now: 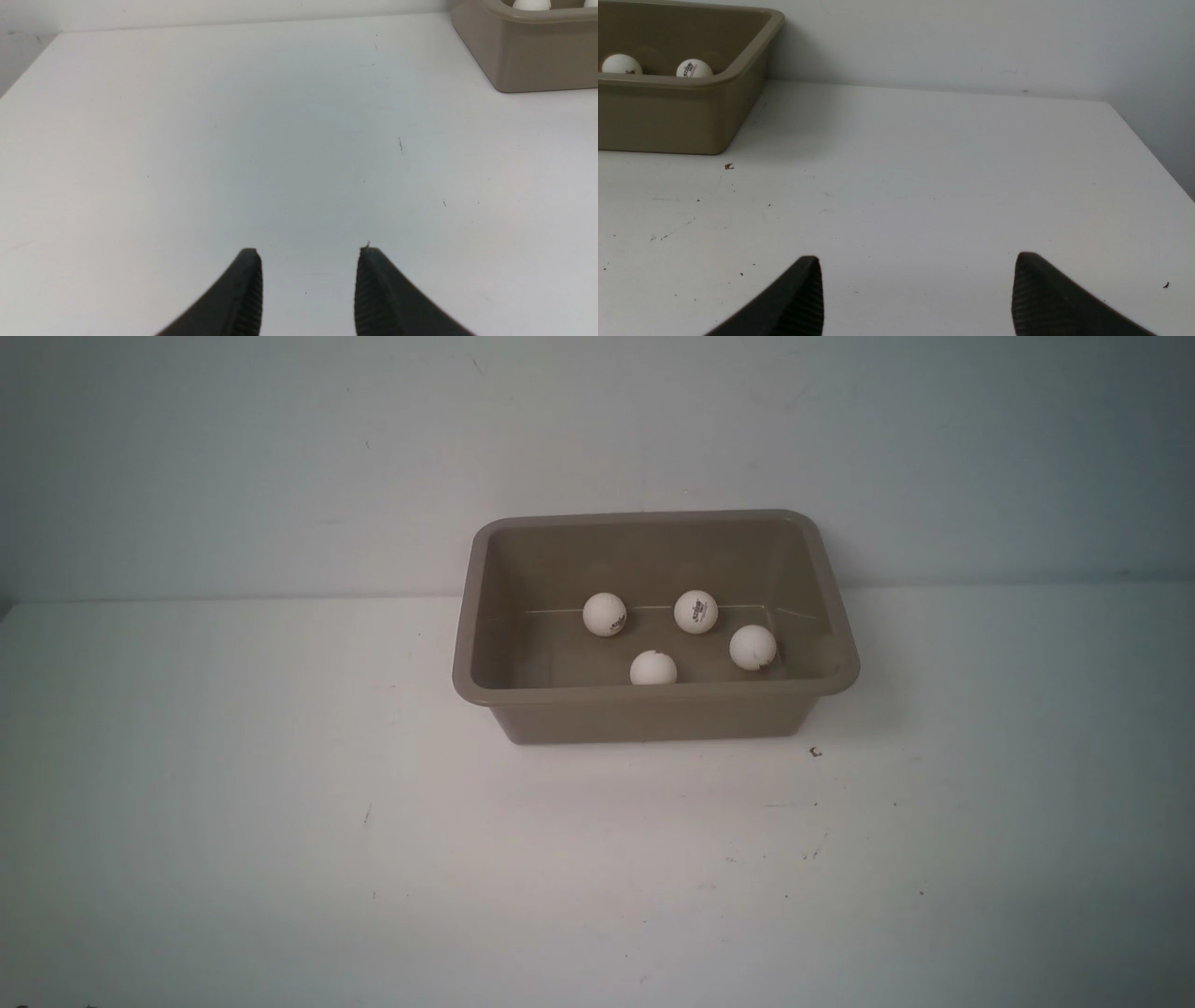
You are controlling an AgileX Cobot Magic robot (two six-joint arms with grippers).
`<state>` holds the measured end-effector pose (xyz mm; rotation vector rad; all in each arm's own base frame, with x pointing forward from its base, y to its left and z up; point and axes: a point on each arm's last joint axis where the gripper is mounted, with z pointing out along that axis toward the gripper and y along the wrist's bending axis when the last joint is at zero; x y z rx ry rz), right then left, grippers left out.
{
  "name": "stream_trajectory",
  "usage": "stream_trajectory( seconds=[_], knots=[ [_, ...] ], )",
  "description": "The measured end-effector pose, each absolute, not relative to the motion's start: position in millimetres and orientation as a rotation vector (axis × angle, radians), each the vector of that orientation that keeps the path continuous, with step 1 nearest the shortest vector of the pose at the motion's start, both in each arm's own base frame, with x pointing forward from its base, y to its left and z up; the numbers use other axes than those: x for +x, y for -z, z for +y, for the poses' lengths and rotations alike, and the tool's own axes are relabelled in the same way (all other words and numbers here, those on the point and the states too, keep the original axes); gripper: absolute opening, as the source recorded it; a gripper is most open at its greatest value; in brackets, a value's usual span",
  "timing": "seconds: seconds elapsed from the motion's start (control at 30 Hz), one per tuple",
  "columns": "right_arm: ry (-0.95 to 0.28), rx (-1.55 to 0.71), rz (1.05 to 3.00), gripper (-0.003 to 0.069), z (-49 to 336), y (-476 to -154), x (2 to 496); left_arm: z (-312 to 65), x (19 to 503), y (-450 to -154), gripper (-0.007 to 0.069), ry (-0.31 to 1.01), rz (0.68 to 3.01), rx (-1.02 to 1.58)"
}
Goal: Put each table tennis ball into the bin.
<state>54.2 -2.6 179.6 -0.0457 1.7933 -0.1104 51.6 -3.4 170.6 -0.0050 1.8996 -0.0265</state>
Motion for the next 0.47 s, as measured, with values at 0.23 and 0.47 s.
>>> stream_trajectory(
  seconds=[0.23, 0.47],
  knots=[
    [0.110, -0.046, 1.793, 0.0494, -2.6, -179.6, 54.2, -3.4, 51.6, -170.6, 0.0258, 0.026, 1.900, -0.005],
    [0.101, -0.034, 1.793, 0.0494, -2.7, -179.6, 54.2, -3.4, 51.6, -170.6, 0.0258, 0.026, 1.900, -0.005]
  ],
)
